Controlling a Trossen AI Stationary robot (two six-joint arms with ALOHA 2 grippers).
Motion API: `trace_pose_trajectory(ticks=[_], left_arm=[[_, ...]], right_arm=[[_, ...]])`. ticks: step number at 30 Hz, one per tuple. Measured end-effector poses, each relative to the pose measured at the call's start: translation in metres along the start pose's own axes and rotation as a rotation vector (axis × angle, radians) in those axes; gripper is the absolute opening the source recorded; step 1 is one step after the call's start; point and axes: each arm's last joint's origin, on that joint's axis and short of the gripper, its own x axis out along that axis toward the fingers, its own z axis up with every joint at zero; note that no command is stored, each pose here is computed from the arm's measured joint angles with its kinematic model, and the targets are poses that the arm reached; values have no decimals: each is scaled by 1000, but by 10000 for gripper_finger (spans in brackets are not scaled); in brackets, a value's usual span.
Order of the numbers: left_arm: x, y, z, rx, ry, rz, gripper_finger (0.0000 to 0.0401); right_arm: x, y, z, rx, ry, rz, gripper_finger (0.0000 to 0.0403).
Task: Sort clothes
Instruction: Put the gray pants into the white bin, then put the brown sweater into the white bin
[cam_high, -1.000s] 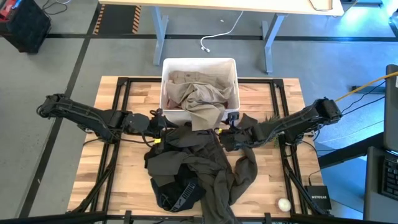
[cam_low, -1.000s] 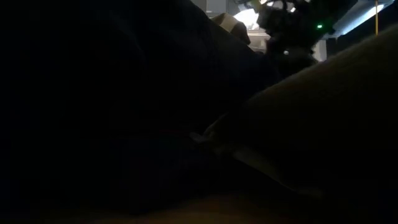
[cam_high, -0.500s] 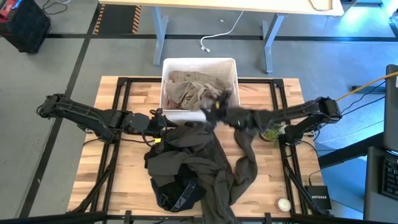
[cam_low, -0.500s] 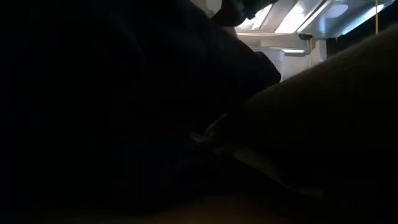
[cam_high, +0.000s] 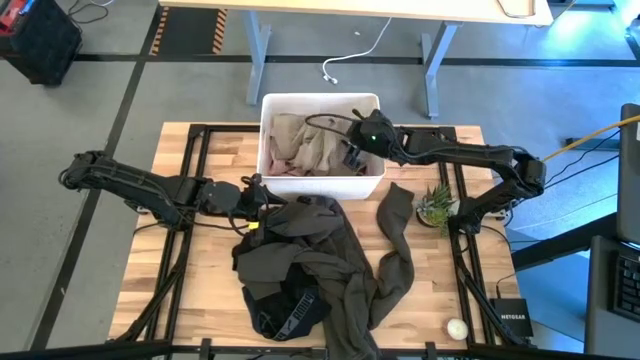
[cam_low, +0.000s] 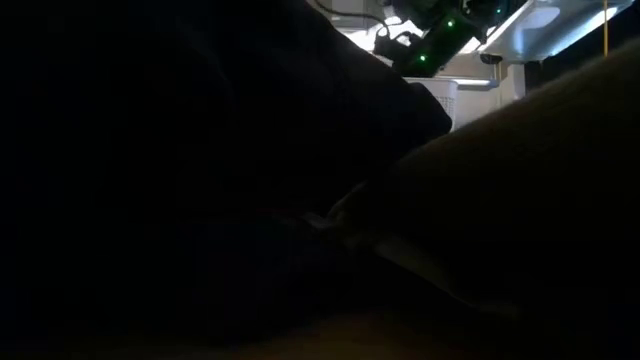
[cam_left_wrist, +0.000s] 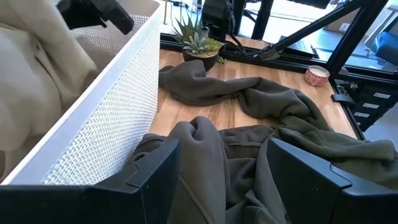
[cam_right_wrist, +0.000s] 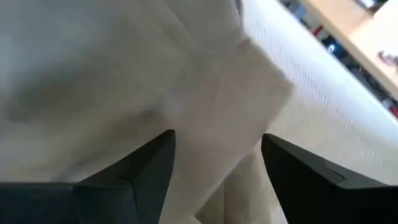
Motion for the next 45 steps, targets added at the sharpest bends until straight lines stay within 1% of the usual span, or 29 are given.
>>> trace_pose_trajectory(ticks=[2, 4, 8, 11, 14, 16, 20, 25, 29, 33, 36, 38, 40, 42, 44, 45], left_arm=[[0, 0, 0, 0, 0, 0, 235], [0, 0, 0, 0, 0, 0, 235], [0, 0, 0, 2, 1, 1, 235], [0, 0, 0, 9, 2, 1, 235], [0, 0, 0, 10, 2, 1, 235], [0, 0, 0, 9, 2, 1, 235], [0, 0, 0, 8, 0, 0, 235], [0, 0, 0, 1, 0, 0, 235], [0, 0, 0, -26, 0, -1, 235], [0, -1, -1, -59, 3, -3, 235], [1, -4, -3, -72, 15, -11, 235], [2, -6, -4, -80, 28, -18, 235], [3, -9, -6, -86, 35, -25, 235], [3, -10, -7, -82, 43, -29, 235], [3, -11, -7, -88, 45, -31, 235], [3, -11, -8, -95, 51, -29, 235]], right_arm=[[-6, -1, 1, -12, -1, 4, 255], [-21, 0, 14, -21, -48, 15, 255], [-75, 0, 48, -33, -175, 41, 255], [-115, 10, 59, -57, -231, 123, 255], [-146, 29, 56, -56, -286, 253, 255], [-158, 46, 47, -78, -269, 341, 255], [-171, 88, 22, -162, -202, 481, 255], [-172, 135, -10, -230, -187, 600, 255], [-163, 162, -31, -271, -155, 631, 255], [-146, 185, -45, -303, -69, 622, 255], [-132, 200, -51, -317, -42, 608, 255], [-123, 208, -55, -335, -30, 585, 255], [-114, 213, -59, -370, -13, 537, 255], [-108, 218, -61, -376, -3, 523, 255], [-103, 222, -61, -367, -4, 532, 255], [-102, 225, -61, -361, -8, 559, 255]])
